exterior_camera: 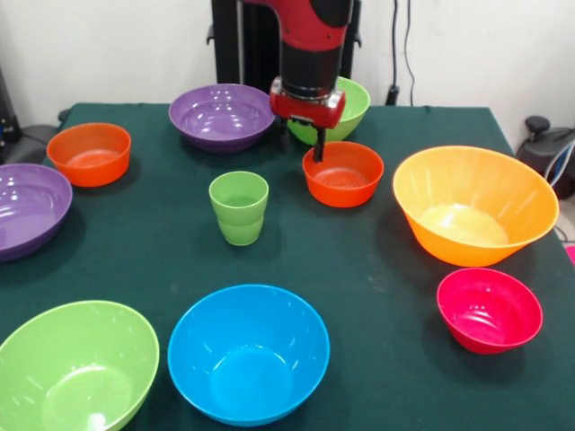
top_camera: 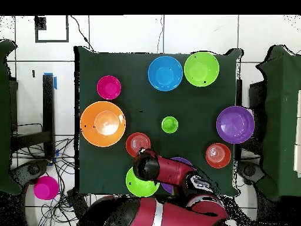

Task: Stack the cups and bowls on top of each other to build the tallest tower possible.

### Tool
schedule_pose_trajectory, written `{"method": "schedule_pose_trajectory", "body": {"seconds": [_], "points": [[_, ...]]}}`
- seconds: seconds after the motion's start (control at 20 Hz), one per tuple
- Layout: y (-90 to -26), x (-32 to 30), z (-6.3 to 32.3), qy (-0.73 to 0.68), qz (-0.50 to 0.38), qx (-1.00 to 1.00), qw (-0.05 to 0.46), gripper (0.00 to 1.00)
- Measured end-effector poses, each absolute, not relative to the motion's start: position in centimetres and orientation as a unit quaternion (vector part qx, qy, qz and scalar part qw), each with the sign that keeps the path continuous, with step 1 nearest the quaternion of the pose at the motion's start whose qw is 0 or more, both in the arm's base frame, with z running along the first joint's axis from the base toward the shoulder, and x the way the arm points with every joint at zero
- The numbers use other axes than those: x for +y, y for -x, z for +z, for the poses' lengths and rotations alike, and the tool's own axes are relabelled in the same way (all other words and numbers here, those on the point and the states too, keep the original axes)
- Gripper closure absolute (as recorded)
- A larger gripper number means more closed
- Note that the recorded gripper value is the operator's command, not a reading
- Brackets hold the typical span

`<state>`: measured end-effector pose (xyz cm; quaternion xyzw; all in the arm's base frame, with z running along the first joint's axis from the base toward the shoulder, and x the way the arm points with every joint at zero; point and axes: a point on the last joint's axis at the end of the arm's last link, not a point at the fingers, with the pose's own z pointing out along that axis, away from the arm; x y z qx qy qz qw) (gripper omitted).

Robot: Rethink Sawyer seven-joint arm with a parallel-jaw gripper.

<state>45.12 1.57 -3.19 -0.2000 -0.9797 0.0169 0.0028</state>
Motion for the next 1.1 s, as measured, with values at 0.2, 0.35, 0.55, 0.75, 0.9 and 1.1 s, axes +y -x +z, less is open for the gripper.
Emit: {"method": "schedule_pose_trajectory", "body": {"seconds": [0.2, 0.35, 0.55, 0.75, 0.9, 1.1], "points": [[-44.2, 2.3, -4.7, 0.207, 0.018, -0.978, -0.001, 0.00], [-43.8, 3.2, -5.0, 0.206, 0.021, -0.978, -0.003, 0.00], [-44.1, 4.2, -3.9, 0.198, 0.023, -0.980, -0.008, 0.00], [-44.9, 4.3, -2.7, 0.195, 0.024, -0.980, -0.015, 0.00], [-45.1, 4.3, -2.5, 0.195, 0.024, -0.980, -0.017, 0.00], [-44.9, 4.2, -3.1, 0.195, 0.024, -0.980, -0.012, 0.00]]}}
